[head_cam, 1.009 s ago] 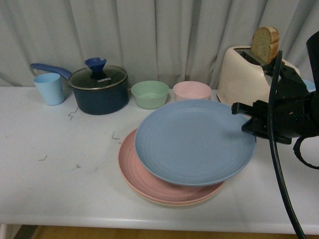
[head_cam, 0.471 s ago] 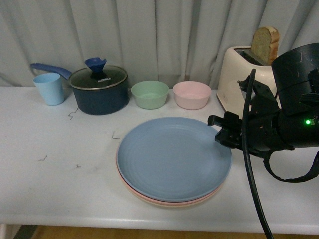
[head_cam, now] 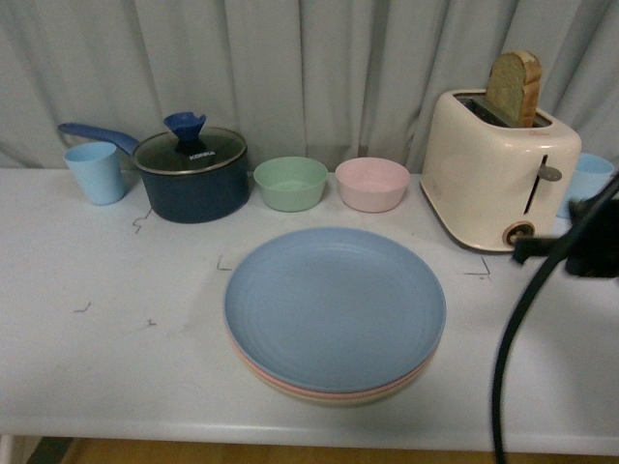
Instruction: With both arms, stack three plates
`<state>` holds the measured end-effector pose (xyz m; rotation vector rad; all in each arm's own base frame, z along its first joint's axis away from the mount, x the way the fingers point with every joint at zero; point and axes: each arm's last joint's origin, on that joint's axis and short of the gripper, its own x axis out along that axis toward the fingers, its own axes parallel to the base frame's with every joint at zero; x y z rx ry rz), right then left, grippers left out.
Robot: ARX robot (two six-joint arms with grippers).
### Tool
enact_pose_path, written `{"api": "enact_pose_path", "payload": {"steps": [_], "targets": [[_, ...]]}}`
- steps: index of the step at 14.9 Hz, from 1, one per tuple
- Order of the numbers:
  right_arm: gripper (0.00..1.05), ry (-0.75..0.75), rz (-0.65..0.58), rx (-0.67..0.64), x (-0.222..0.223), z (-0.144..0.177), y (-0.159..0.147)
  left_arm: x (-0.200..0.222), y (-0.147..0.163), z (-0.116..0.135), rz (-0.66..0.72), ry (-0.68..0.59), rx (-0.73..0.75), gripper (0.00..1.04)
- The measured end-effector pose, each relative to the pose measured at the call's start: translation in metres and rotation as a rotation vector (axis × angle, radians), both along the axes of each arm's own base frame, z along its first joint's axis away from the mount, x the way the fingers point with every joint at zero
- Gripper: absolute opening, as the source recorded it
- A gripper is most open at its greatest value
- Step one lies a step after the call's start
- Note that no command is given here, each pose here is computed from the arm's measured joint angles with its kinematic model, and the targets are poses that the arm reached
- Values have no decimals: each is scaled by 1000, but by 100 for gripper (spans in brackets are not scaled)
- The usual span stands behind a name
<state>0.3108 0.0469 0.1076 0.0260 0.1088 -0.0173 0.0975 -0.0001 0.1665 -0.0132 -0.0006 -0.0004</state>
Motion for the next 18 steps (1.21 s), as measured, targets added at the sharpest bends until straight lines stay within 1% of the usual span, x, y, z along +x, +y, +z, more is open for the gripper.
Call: {"api": "enact_pose_path", "payload": {"steps": [1,2,3,4,6,7,10,11,12,14,16,18], "targets": [[2,-52,-6,-10,-13,17,-7,0,0,0,0,0,0,98],[2,-41,9,-15,-30,18,-11,0,0,0,0,0,0,98],[2,15,26,-26,-48,11,-15,0,0,0,0,0,0,98],[2,31,26,-32,-63,11,-19,0,0,0,0,0,0,98],[2,-63,5,-22,-84,31,-29,0,0,0,0,0,0,98],[2,-85,16,-20,-96,35,-31,0,0,0,0,0,0,98],[2,-84,15,-21,-112,38,-35,0,0,0,0,0,0,98],[2,-89,28,-19,-120,41,-42,0,0,0,0,0,0,98],[2,-91,3,-20,-126,43,-48,0,0,0,0,0,0,98],[2,-62,9,-19,-139,47,-48,0,0,0,0,0,0,98],[2,-116,8,-20,-150,59,-48,0,0,0,0,0,0,98],[2,-85,8,-20,-159,54,-48,0,0,0,0,0,0,98]]}}
